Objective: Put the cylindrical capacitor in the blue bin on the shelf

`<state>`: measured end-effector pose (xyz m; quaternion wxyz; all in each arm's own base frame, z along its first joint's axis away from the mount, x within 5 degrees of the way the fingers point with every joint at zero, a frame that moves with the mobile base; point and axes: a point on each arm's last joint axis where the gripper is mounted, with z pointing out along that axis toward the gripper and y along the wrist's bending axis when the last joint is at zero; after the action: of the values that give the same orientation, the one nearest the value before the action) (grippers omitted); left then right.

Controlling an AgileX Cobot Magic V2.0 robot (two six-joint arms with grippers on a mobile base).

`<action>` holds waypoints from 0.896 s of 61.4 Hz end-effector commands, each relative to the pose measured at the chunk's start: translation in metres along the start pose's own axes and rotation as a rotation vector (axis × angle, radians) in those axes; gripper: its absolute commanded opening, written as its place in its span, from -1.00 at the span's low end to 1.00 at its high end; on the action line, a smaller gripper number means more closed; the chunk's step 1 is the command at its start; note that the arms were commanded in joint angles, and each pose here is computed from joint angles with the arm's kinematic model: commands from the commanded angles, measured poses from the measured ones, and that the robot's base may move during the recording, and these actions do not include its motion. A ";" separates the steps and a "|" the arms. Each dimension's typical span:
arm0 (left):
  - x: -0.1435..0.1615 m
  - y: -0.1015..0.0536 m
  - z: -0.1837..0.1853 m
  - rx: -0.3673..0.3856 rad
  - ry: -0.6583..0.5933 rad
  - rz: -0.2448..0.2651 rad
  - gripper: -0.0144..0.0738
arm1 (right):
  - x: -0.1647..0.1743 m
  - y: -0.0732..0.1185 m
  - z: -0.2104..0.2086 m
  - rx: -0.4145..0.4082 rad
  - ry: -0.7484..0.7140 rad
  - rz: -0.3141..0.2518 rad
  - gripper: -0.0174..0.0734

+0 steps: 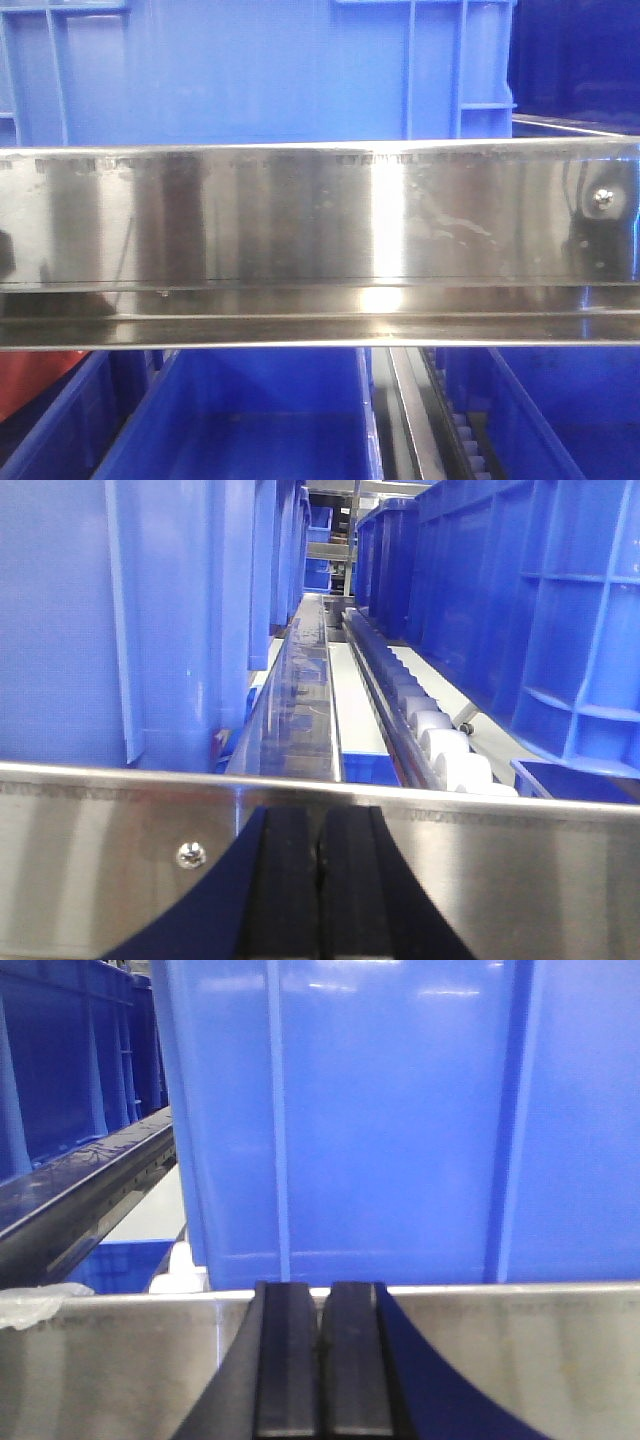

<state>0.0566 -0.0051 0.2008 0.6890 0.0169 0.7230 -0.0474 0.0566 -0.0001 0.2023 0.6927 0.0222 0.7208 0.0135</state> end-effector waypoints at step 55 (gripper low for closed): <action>-0.002 -0.001 -0.001 0.008 -0.022 -0.005 -0.93 | -0.002 0.000 0.000 0.007 -0.030 -0.004 -0.95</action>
<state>0.0566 -0.0051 0.2008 0.6890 0.0169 0.7230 -0.0474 0.0566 -0.0001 0.2023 0.6926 0.0230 0.7208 0.0143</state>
